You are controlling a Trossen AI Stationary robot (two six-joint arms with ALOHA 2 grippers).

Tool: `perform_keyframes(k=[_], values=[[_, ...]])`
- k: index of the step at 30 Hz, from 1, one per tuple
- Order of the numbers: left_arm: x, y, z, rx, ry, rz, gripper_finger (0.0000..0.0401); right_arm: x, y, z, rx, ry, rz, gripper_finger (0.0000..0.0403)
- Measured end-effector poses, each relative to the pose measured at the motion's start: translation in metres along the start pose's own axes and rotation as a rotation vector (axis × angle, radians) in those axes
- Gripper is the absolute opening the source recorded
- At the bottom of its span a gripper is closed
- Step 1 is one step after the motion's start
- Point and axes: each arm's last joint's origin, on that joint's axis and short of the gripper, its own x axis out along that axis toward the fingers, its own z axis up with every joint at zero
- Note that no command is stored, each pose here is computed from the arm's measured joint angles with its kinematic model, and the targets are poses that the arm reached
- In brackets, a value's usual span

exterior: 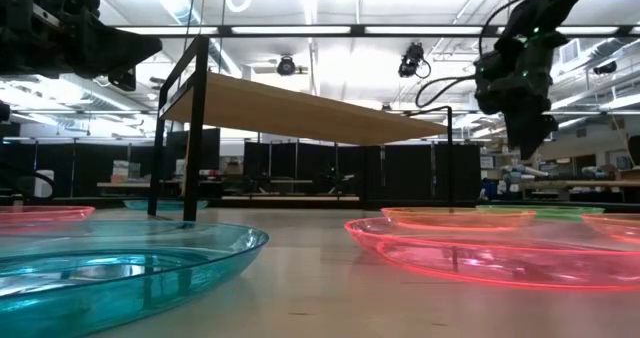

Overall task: Place and stack plates onto a shelf
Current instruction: Put the right green plate on the shelf

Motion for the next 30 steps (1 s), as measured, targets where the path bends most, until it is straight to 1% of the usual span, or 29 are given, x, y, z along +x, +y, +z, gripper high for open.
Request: perform_keyframes(k=[3, 8, 15, 20, 24, 30], values=[[0.0, 0.0, 0.0, 0.0, 0.0, 0.0, 0.0013, 0.009, -0.003, 0.007, -0.002, 0.016, -0.02, 0.0289], [0.0, 0.0, 0.0, 0.0, 0.0, 0.0, 0.0013, 0.029, -0.013, 0.022, -0.006, 0.048, -0.106, 0.0289], [0.0, 0.0, 0.0, 0.0, 0.0, 0.0, 0.0013, 0.057, -0.024, 0.03, -0.003, 0.149, -0.087, 0.0289], [0.0, 0.0, 0.0, 0.0, 0.0, 0.0, 0.0013, 0.06, -0.023, 0.03, -0.05, 0.174, -0.086, 0.0286], [0.0, 0.0, 0.0, -0.001, 0.0, 0.0, 0.0013, 0.062, -0.024, 0.031, -0.051, 0.179, -0.083, 0.0281], [0.0, 0.0, 0.0, -0.001, 0.0, 0.0, 0.0013, 0.076, -0.018, 0.035, -0.092, 0.226, -0.099, 0.0274]])
